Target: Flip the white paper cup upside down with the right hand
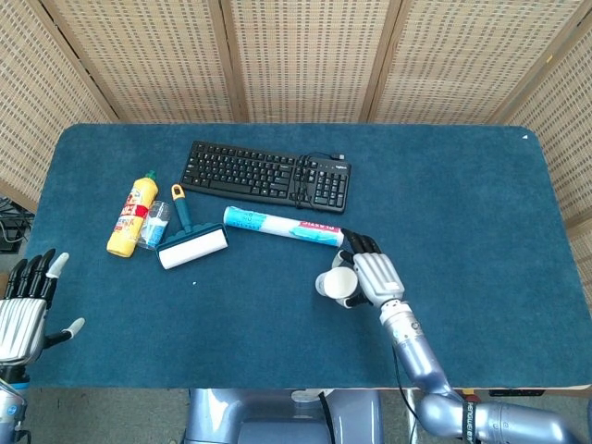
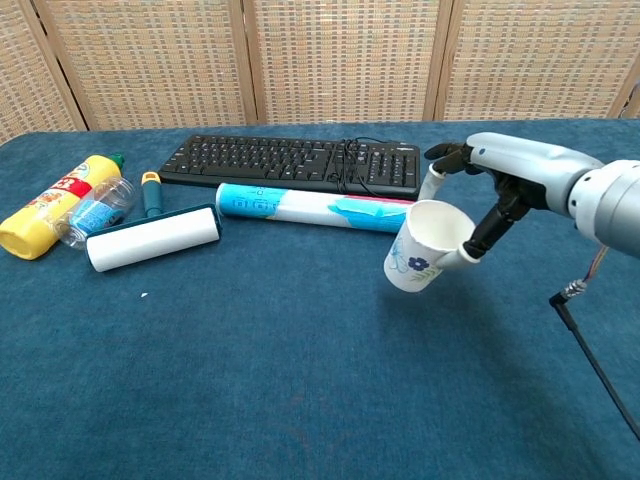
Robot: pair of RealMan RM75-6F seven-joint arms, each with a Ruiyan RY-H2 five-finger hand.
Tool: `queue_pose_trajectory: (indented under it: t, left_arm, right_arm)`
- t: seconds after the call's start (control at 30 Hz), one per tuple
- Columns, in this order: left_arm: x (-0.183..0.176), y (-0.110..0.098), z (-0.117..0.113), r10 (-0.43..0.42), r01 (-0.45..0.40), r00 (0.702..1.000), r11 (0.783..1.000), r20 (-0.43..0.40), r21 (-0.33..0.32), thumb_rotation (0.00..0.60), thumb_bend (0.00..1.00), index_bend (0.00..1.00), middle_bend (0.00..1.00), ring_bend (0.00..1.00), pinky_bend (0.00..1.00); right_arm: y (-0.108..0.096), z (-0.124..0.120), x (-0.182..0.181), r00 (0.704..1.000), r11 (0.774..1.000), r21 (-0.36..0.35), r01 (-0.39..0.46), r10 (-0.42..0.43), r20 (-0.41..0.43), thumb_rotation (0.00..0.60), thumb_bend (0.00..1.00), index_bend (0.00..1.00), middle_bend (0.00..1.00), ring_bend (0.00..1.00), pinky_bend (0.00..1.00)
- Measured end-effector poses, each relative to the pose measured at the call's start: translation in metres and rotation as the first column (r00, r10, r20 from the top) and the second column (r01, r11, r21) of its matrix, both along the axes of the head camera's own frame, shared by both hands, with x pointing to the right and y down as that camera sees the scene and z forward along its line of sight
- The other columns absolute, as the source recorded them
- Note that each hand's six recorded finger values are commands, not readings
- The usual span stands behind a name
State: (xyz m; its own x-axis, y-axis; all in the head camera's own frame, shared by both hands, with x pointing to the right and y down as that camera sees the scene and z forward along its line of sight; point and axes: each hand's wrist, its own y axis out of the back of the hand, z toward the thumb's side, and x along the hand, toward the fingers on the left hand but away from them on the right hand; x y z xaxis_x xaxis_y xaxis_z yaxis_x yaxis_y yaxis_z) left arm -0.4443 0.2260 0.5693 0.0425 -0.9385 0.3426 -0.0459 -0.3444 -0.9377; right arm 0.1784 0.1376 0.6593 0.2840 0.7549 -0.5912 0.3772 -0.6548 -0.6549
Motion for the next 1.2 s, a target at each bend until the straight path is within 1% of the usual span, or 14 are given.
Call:
queue_pose_trajectory:
  t: [0.13,0.3,0.4,0.53,0.6,0.77,0.83,0.87,1.03,1.2]
  left_arm:
    - [0.0,0.0,0.002,0.001,-0.001,1.0,1.0,0.004,-0.001,0.6,0.16,0.0,0.0,0.0,0.0]
    - [-0.001,-0.001,0.001,-0.005,0.005,1.0,1.0,0.003,0.002,0.6,0.16,0.0,0.0,0.0,0.0]
    - [-0.002,-0.001,0.002,-0.007,0.007,1.0,1.0,0.004,-0.001,0.6,0.16,0.0,0.0,0.0,0.0]
    - [-0.001,-0.001,0.003,-0.004,0.004,1.0,1.0,0.006,-0.003,0.6,0.16,0.0,0.0,0.0,0.0]
    - [-0.001,-0.001,0.003,-0.003,0.003,1.0,1.0,0.006,-0.003,0.6,0.16,0.0,0.0,0.0,0.0]
    - [0.0,0.0,0.003,-0.002,0.002,1.0,1.0,0.004,-0.002,0.6,0.16,0.0,0.0,0.0,0.0]
    - [0.0,0.0,0.003,-0.002,0.002,1.0,1.0,0.004,-0.003,0.6,0.16,0.0,0.0,0.0,0.0]
    - [0.0,0.0,0.003,-0.001,0.002,1.0,1.0,0.004,-0.002,0.6,0.16,0.0,0.0,0.0,0.0]
    - [0.0,0.0,0.001,-0.002,0.002,1.0,1.0,-0.001,0.003,0.6,0.16,0.0,0.0,0.0,0.0]
    - [-0.001,-0.001,-0.001,-0.004,0.004,1.0,1.0,-0.01,0.007,0.6,0.16,0.0,0.0,0.0,0.0]
  right_arm:
    - [-0.004,0.014,-0.005,0.998,0.998,-0.039,-0.041,0.042,0.04,0.6,0.25,0.43,0.05,0.0,0.0]
    - [-0.004,0.033,-0.005,0.995,0.993,-0.086,-0.077,0.082,0.06,0.6,0.25,0.43,0.05,0.0,0.0]
    - [-0.003,0.043,0.002,0.994,0.99,-0.106,-0.092,0.097,0.045,0.6,0.25,0.43,0.05,0.0,0.0]
    - [-0.003,0.055,0.02,0.995,0.989,-0.111,-0.102,0.102,-0.004,0.6,0.25,0.42,0.02,0.0,0.0]
    - [-0.005,0.055,0.027,0.995,0.99,-0.104,-0.099,0.097,-0.027,0.6,0.25,0.4,0.01,0.0,0.0]
    - [-0.008,0.05,0.044,0.992,0.995,-0.062,-0.082,0.076,-0.1,0.6,0.25,0.28,0.0,0.0,0.0]
    - [-0.007,0.045,0.05,0.989,0.997,-0.036,-0.065,0.059,-0.138,0.6,0.24,0.25,0.0,0.0,0.0]
    - [-0.006,0.043,0.051,0.988,0.998,-0.032,-0.061,0.056,-0.144,0.6,0.24,0.24,0.0,0.0,0.0]
    - [0.0,0.035,0.05,0.987,0.999,-0.019,-0.039,0.035,-0.158,0.6,0.24,0.23,0.0,0.0,0.0]
    - [0.014,0.028,0.036,0.983,1.0,-0.011,0.02,-0.022,-0.181,0.6,0.24,0.23,0.0,0.0,0.0]
